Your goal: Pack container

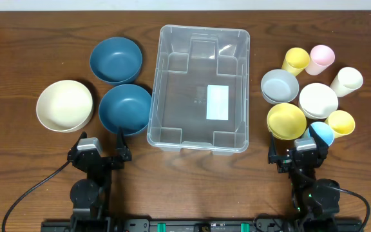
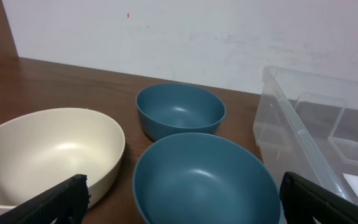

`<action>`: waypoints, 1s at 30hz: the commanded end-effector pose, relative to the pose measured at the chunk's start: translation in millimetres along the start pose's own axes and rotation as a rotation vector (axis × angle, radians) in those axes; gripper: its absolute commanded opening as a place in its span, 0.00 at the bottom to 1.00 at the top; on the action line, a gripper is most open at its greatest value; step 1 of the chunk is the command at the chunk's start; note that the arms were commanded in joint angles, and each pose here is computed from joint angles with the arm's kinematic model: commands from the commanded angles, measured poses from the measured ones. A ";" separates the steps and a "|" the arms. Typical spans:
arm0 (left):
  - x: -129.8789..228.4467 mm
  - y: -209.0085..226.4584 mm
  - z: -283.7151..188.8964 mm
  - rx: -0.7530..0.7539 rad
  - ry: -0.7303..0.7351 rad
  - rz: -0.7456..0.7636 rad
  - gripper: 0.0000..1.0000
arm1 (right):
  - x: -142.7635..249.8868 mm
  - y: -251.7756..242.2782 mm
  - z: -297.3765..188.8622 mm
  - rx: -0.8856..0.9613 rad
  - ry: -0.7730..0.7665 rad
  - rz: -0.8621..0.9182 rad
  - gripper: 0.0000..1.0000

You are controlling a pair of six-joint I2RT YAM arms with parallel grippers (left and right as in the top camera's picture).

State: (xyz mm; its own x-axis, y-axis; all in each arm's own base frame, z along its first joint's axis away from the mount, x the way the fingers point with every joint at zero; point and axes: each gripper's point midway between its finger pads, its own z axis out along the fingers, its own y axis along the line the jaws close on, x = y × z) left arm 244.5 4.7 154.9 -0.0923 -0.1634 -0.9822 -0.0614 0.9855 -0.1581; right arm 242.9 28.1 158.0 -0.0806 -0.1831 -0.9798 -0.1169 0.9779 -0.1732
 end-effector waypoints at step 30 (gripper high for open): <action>-121.7 28.2 -31.3 -0.285 0.052 -0.038 0.98 | 3.2 -0.4 0.4 0.006 0.007 -0.015 0.99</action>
State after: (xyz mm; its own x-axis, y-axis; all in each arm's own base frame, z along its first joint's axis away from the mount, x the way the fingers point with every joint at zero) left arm 228.5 27.2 225.5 -0.1770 -0.2066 -0.9623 -0.2115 0.9629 -0.1678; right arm 242.9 28.1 157.3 -0.0827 -0.1842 -0.9794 -0.1173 0.9777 -0.1740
